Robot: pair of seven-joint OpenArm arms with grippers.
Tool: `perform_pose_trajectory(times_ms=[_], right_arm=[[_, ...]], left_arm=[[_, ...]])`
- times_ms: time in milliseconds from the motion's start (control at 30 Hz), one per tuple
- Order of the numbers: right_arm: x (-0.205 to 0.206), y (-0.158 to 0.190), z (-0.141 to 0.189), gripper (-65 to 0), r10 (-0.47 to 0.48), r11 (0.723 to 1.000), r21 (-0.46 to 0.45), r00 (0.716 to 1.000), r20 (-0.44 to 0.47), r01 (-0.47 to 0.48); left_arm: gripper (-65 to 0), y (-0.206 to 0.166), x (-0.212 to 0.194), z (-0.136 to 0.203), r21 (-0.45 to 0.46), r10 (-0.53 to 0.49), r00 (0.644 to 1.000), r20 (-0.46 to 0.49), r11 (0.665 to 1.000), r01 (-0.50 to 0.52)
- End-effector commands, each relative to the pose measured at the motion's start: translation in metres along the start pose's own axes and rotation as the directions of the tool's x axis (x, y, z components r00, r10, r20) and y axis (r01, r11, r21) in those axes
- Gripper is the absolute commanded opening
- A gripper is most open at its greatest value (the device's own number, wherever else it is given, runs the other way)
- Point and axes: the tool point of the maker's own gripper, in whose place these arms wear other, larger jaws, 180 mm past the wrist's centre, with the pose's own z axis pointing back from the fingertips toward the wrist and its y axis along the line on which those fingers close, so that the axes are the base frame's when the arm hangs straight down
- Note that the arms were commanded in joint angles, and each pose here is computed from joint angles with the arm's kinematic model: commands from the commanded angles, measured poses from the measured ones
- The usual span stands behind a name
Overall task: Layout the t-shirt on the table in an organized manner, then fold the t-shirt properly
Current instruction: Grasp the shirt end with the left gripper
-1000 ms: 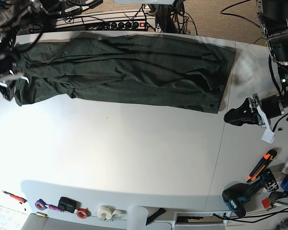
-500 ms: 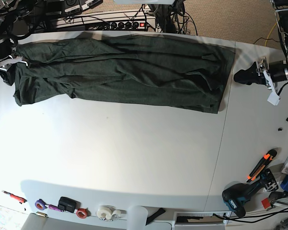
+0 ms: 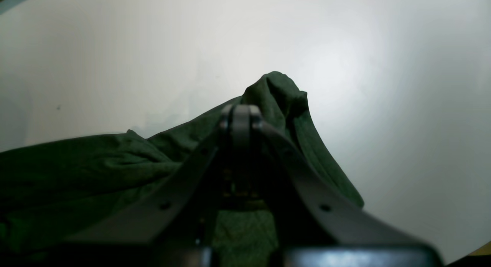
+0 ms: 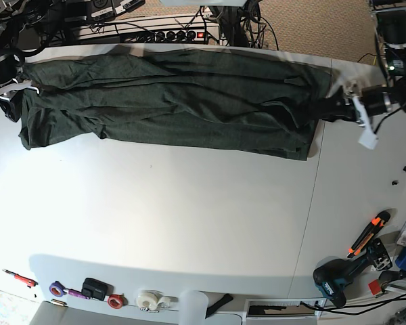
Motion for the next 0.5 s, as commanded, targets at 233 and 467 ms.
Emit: perform_pose_trajectory(times_ms=[233, 467], right_arm=[[0.015, 0.0, 0.003, -65.0, 0.024, 1.0, 0.003, 0.999, 0.049, -0.024], [0.015, 0.0, 0.003, -65.0, 0.023, 1.0, 0.003, 0.999, 0.049, -0.024]], left_arm=[[-34.1, 0.005, -0.01, -0.011, 0.1, -0.061, 0.991, -0.12, 0.992, 0.073], [-34.1, 0.005, -0.012, -0.014, 0.106, -0.044, 0.991, -0.123, 0.993, 0.057]])
